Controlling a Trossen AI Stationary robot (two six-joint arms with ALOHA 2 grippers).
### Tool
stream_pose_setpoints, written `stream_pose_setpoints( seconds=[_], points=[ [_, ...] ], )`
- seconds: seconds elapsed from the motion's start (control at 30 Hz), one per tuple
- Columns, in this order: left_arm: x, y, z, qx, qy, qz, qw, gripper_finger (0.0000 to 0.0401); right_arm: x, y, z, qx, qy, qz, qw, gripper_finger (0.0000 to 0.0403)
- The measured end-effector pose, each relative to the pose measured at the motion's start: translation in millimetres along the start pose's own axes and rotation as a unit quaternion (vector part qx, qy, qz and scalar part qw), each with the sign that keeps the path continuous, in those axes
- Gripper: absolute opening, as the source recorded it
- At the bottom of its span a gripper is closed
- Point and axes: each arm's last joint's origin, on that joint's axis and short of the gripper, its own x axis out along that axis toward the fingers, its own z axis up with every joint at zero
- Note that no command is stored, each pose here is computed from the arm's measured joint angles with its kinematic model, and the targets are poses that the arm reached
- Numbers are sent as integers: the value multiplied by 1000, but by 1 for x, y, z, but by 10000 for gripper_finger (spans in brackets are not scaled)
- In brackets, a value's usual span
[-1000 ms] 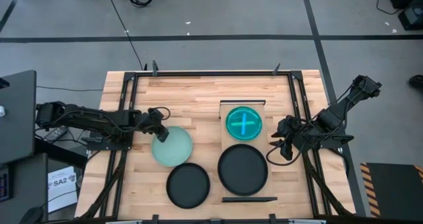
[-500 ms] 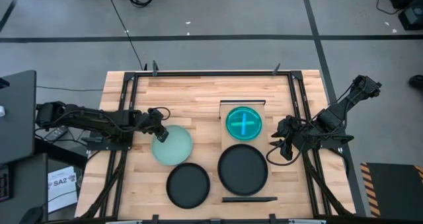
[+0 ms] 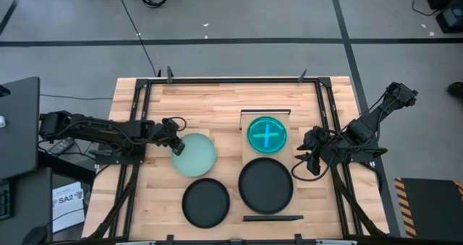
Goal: Place and stack plates onto a shelf
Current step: Put the gray plate on the top of the blue plate on the shelf
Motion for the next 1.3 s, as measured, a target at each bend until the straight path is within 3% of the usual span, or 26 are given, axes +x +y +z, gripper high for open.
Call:
stream_pose_setpoints(
  seconds=[0.4, 0.63, 0.97, 1.1, 1.3],
  points=[
    [-9, -10, 16, 36, -35, -3, 999, 16, 0, 0, 0, 0, 4, 3, 1000, 174],
    [-31, -24, 39, 83, -56, 26, 995, 15, -1, 0, 0, 2, 12, 12, 1000, 174],
    [-71, -40, 70, 102, -73, 62, 990, 14, -4, 4, 5, 16, -7, 32, 999, 174],
    [-90, -47, 84, 110, -94, 69, 987, 14, -18, 7, 16, 29, -35, 46, 998, 174],
    [-122, -57, 106, 116, -143, 65, 981, 14, -47, 8, 41, 23, -132, 46, 990, 174]
  ],
)
